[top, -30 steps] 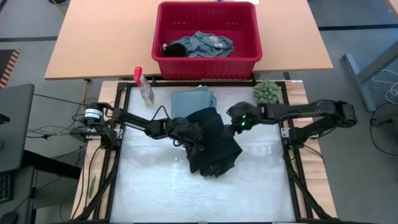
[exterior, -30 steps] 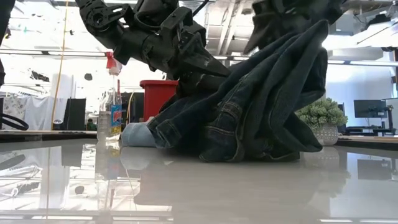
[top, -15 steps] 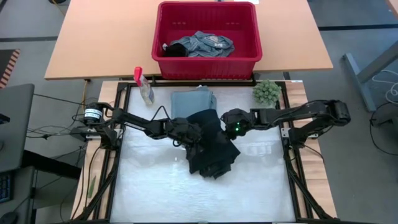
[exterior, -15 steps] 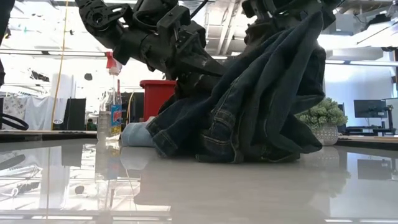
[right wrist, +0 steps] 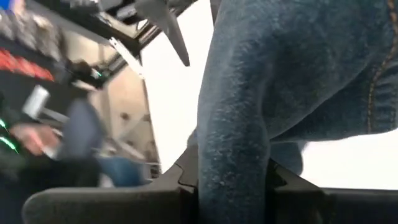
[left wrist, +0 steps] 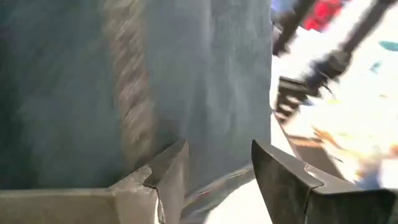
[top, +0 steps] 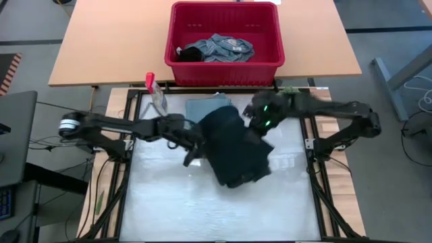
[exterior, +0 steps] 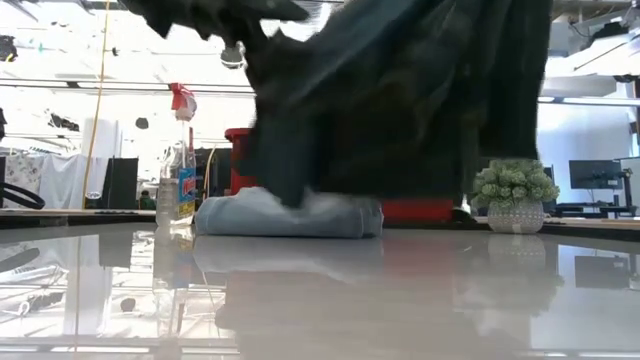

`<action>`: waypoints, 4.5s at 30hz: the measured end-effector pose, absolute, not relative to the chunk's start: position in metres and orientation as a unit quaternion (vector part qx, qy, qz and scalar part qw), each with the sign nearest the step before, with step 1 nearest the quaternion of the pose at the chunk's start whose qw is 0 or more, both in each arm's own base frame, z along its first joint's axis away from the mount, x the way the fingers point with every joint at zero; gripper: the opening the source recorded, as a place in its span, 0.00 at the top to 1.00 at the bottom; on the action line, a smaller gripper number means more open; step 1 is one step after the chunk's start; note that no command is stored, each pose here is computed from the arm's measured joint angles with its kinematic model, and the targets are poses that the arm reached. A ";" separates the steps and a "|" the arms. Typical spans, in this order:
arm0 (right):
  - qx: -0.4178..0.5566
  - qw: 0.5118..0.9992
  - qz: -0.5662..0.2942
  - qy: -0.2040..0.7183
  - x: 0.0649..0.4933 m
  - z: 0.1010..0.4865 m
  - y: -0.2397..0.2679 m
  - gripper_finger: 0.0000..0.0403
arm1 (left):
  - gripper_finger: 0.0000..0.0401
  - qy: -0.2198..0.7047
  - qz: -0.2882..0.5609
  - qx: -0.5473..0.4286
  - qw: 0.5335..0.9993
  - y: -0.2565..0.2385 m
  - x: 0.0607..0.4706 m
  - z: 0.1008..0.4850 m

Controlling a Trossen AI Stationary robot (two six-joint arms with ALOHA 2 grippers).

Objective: Fold Laundry from Bin
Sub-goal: Stack the black pants on top of the blue pants, then fold the blue long sleeve on the table

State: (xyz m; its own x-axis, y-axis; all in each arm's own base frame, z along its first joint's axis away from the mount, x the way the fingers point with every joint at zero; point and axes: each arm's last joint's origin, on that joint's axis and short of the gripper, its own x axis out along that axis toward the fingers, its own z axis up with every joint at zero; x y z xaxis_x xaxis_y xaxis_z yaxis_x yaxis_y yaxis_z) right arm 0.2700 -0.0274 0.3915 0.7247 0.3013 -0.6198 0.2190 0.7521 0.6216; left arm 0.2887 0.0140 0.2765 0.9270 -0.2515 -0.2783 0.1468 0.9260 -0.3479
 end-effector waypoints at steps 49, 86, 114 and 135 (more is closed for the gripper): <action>-0.139 0.715 0.002 0.686 0.445 0.257 -0.005 0.04 | 0.58 0.207 0.111 -0.244 0.941 -0.073 0.161 0.268; 0.131 0.918 0.182 0.327 0.297 0.218 -0.126 0.95 | 0.58 0.313 0.232 -0.151 0.908 0.154 0.360 0.280; 0.182 0.880 0.133 0.417 0.296 0.215 -0.132 0.95 | 0.58 0.396 0.279 -0.106 0.868 0.193 0.303 0.228; 0.061 0.986 -0.147 0.051 0.287 0.385 -0.321 0.96 | 0.58 0.211 0.328 -0.102 0.915 0.160 0.262 0.343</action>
